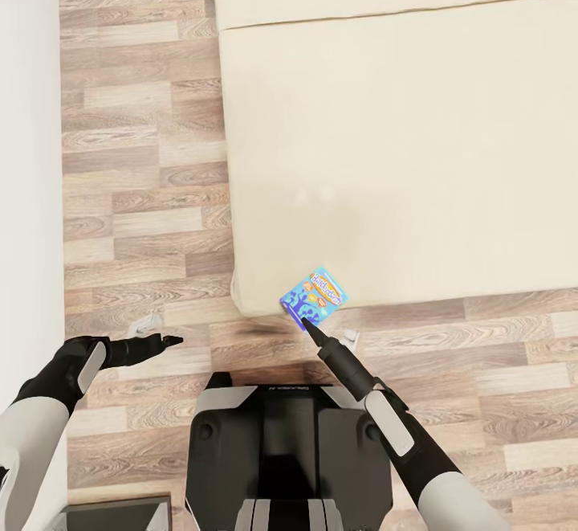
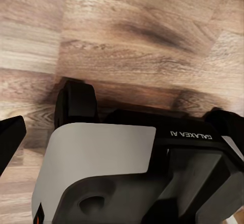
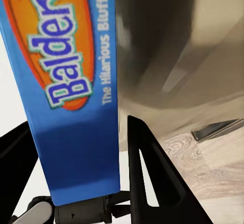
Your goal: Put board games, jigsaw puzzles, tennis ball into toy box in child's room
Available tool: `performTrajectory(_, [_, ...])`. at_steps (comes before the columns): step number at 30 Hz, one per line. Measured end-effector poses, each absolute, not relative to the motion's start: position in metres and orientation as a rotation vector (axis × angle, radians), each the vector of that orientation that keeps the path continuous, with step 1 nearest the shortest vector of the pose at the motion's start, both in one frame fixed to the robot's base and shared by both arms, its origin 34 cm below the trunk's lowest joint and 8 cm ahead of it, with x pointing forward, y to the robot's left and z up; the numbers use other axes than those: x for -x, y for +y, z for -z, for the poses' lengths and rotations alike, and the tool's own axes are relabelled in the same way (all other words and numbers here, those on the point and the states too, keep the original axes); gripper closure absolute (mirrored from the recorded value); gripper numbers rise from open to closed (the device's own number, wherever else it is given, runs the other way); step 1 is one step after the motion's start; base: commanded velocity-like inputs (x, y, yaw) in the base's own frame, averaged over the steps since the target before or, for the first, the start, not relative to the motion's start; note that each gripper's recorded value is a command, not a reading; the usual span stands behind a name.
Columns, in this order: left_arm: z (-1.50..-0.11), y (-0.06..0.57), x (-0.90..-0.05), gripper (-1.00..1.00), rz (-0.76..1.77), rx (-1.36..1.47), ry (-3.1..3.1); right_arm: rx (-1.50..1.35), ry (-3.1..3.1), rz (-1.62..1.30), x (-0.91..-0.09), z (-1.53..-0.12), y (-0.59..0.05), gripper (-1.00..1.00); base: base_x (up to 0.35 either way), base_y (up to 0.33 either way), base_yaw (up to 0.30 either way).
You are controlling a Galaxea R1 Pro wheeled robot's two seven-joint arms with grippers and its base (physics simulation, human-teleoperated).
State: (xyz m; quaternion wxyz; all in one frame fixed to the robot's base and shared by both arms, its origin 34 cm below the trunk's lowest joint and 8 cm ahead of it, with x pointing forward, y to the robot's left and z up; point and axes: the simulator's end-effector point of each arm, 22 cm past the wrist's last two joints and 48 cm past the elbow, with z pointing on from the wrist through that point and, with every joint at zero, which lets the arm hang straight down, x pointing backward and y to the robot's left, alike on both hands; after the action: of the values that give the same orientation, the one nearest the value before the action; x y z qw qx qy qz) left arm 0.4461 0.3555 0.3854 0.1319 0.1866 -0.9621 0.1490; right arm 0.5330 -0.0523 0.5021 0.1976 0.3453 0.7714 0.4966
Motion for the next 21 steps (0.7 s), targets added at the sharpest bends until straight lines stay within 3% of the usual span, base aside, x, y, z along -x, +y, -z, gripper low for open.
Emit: performTrajectory(21, [-0.408, 0.356, -0.442, -1.00, -0.433, -0.540, -2.797, -0.836, 2.279, -1.471, -0.510, -0.526, -0.031, 1.00, 0.000, 0.000, 0.000])
